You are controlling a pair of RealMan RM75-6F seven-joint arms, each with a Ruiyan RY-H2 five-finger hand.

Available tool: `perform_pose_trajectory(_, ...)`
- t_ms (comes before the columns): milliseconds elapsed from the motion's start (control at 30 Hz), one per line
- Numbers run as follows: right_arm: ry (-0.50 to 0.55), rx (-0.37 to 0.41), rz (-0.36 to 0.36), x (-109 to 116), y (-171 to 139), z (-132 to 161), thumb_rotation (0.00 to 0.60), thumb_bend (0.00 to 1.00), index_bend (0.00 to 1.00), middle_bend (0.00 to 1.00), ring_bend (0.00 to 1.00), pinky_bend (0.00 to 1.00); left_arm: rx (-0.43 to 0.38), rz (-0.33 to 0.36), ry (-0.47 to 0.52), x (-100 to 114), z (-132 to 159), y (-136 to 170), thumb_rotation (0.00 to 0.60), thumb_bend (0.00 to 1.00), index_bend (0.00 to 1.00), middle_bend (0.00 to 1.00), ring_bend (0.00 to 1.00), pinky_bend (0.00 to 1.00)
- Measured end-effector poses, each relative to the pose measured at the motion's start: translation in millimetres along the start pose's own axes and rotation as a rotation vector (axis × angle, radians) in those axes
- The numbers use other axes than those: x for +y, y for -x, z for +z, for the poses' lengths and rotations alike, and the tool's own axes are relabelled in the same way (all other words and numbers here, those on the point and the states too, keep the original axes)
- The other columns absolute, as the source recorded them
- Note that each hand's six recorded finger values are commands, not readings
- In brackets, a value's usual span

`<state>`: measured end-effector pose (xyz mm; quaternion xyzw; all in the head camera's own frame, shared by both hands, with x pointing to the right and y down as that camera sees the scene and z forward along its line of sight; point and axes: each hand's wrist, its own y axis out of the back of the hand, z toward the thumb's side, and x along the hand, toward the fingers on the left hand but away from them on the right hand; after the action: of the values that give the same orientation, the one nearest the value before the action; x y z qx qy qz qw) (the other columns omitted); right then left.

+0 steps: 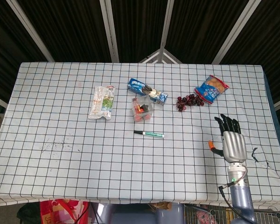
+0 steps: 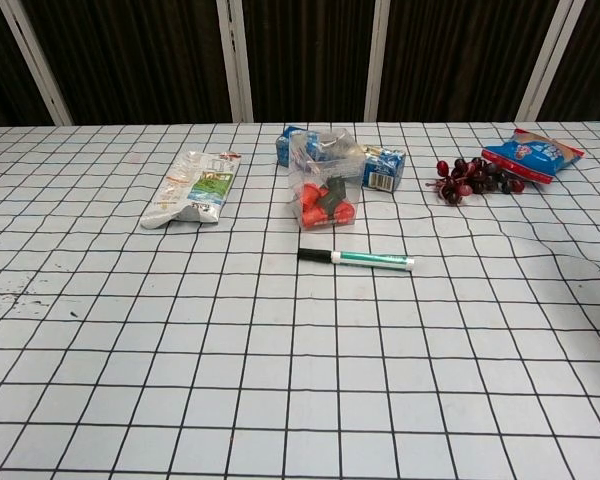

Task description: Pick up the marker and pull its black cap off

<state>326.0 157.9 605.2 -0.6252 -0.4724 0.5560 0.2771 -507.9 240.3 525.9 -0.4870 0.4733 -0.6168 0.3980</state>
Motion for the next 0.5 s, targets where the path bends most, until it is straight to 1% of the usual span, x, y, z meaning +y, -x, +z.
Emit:
perform_pose_trajectory(133,0.031,0.027,0.045,-12,9,25,0.6,0.33,0.23,0.07,0.05,0.0,-0.005,-0.005,-0.005,-3,2,0,0.6,0.5,0.05,0.0,0.0,0.01)
perform_pose_trajectory(233,0.03,0.048,0.087,-25,16,46,0.6,0.33,0.26,0.07,0.05,0.0,0.001,-0.012,-0.013,-6,0,-1,0.6,0.5,0.05,0.0,0.0,0.01)
perform_pose_trajectory(333,0.004,0.07,0.13,-41,23,71,0.6,0.33,0.3,0.07,0.05,0.0,0.008,-0.019,-0.019,-9,-5,-1,0.6,0.5,0.05,0.0,0.0,0.01)
perform_pose_trajectory(500,-0.01,0.084,0.201,-72,35,110,0.6,0.33,0.32,0.07,0.05,0.0,0.024,-0.029,-0.03,-14,-15,-1,0.6,0.5,0.05,0.0,0.0,0.01)
